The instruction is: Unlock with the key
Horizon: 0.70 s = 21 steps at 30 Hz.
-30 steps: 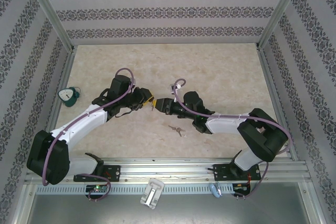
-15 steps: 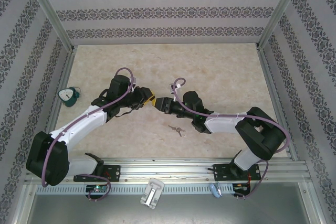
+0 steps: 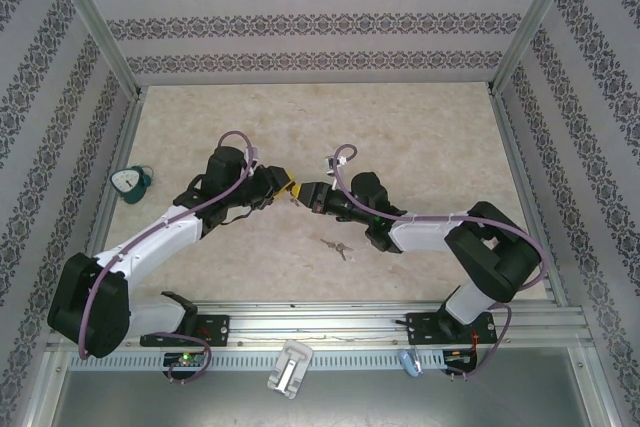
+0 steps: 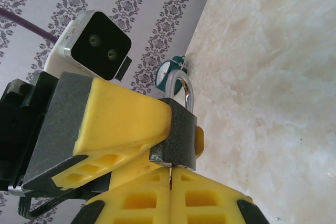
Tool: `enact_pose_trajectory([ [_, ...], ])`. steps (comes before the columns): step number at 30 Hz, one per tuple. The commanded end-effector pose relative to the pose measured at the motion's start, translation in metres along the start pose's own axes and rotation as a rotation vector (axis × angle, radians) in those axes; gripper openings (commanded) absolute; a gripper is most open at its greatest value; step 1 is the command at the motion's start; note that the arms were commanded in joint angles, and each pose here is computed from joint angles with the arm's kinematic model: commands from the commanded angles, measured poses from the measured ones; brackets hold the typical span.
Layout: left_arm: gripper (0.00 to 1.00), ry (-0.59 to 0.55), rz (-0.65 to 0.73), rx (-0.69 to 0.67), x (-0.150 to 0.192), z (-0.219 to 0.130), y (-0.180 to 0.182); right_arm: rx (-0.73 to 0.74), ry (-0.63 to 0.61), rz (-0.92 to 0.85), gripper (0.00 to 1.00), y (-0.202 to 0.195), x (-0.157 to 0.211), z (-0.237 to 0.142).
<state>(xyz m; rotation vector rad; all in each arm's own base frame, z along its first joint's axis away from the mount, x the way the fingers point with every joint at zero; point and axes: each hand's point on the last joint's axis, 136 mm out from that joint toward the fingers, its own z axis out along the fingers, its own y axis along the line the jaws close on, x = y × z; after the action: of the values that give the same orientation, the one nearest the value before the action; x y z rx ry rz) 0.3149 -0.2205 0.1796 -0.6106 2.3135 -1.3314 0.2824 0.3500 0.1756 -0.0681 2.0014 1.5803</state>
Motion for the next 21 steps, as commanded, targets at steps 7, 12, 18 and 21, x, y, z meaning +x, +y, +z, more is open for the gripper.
enact_pose_trajectory([
  [7, 0.12, -0.007, 0.055, 0.272, -0.002, -0.012, -0.056, -0.125, -0.015, 0.022, 0.0, 0.021, -0.008, 0.003],
  [12, 0.1, -0.01, 0.065, 0.337, -0.001, -0.016, -0.066, -0.178, -0.019, 0.045, 0.0, 0.027, -0.009, 0.004],
  [18, 0.1, -0.011, 0.084, 0.375, 0.0, -0.021, -0.075, -0.21, -0.021, 0.056, 0.0, 0.032, -0.01, 0.003],
  [21, 0.09, -0.014, 0.087, 0.407, 0.0, -0.024, -0.08, -0.236, -0.022, 0.071, 0.0, 0.036, -0.012, 0.003],
])
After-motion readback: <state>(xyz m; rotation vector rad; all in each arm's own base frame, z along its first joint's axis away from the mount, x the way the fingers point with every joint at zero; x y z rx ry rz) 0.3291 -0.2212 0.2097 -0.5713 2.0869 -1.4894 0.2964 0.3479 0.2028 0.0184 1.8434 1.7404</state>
